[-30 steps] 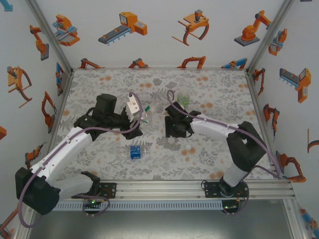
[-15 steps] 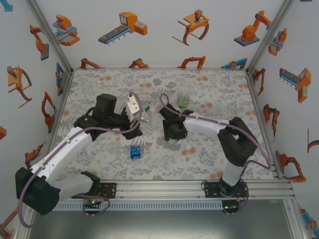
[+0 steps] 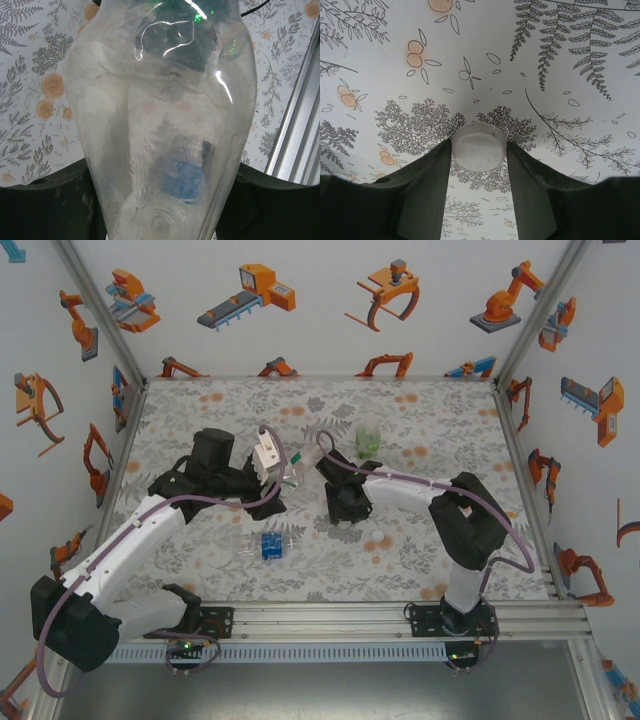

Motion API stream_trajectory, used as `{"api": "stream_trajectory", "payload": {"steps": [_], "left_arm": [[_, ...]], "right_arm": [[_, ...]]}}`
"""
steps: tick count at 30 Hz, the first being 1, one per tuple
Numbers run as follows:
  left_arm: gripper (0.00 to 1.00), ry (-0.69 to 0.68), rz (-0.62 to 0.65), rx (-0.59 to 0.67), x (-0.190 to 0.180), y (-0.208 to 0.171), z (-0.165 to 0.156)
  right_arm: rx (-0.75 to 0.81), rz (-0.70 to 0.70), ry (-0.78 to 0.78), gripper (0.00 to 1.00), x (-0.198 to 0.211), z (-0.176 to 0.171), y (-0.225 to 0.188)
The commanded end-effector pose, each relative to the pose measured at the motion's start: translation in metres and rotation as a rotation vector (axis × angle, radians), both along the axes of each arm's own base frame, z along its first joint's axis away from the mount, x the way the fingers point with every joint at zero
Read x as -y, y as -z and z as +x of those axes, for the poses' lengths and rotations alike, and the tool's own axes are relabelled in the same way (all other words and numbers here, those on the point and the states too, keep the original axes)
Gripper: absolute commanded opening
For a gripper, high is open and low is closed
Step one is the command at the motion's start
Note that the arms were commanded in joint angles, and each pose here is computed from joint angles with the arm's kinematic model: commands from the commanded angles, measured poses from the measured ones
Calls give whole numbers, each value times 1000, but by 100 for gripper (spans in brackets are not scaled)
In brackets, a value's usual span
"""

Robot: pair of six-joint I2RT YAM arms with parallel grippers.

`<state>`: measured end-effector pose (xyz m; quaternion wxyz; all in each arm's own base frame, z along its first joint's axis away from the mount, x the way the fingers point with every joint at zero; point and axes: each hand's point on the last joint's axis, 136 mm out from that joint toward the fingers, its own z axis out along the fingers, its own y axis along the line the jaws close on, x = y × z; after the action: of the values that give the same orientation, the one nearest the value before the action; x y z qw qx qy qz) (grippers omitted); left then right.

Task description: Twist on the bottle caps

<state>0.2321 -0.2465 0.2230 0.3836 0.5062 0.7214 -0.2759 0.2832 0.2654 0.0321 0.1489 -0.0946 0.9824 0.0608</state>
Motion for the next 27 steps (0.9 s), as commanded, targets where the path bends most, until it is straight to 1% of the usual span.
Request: {"api": "stream_trajectory", "payload": {"steps": [1, 18, 23, 27], "left_arm": [[2, 20, -18, 4, 3, -11, -1], [2, 19, -17, 1, 2, -10, -1], [3, 20, -17, 1, 2, -10, -1], [3, 20, -17, 2, 2, -10, -1]], "right_arm": [[9, -6, -17, 46, -5, 2, -5], [1, -30, -31, 44, -7, 3, 3], [-4, -35, -37, 41, -7, 2, 4], [13, -31, -38, 38, -7, 3, -3]]}}
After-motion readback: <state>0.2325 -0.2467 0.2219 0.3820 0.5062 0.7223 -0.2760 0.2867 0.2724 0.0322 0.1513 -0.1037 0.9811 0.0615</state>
